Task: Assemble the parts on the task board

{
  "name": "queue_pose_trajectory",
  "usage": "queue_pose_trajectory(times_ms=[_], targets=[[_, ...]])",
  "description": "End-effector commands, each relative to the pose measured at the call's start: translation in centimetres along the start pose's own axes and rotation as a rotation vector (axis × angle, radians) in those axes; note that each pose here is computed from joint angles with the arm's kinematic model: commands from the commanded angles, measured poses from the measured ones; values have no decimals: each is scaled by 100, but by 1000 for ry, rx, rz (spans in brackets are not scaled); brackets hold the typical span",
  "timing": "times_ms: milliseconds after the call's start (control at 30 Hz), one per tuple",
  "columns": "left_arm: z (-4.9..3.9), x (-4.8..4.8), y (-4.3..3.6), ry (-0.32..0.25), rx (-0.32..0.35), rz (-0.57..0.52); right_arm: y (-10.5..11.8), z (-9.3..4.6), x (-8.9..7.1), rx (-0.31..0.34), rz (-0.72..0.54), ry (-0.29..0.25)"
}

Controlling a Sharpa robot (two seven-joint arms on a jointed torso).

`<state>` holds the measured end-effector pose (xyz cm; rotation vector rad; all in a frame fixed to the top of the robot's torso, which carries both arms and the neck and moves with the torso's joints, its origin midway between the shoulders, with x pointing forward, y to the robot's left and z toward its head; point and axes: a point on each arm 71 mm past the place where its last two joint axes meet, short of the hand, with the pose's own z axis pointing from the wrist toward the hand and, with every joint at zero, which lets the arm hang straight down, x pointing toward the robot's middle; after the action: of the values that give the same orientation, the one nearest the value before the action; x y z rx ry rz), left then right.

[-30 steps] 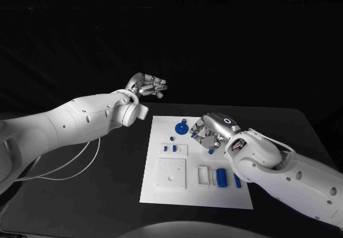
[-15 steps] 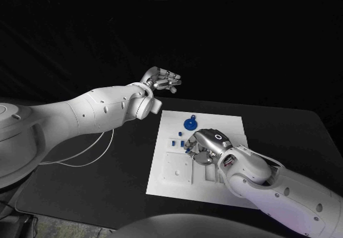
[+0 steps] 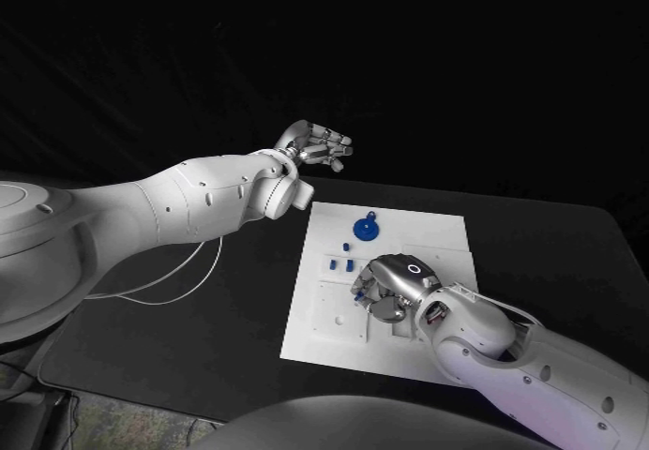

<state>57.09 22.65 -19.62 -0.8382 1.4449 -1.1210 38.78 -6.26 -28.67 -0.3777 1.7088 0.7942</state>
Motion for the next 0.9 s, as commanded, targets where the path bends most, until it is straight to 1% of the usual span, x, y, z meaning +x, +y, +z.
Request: queue_pose_trajectory(times_ms=[33,400,667,900], targets=[[0,14,-12,15,8,-11,17,-15,36,-8,-17,26],[-3,-4,-5,12,5,-10,42,-43,68,-11,-15,32],[-2,-2,-2,14,3,-11,-14,-38,109,13,-32,37],[0,7,5,18,-1,-12,-50,-33,143,35,-44,30]])
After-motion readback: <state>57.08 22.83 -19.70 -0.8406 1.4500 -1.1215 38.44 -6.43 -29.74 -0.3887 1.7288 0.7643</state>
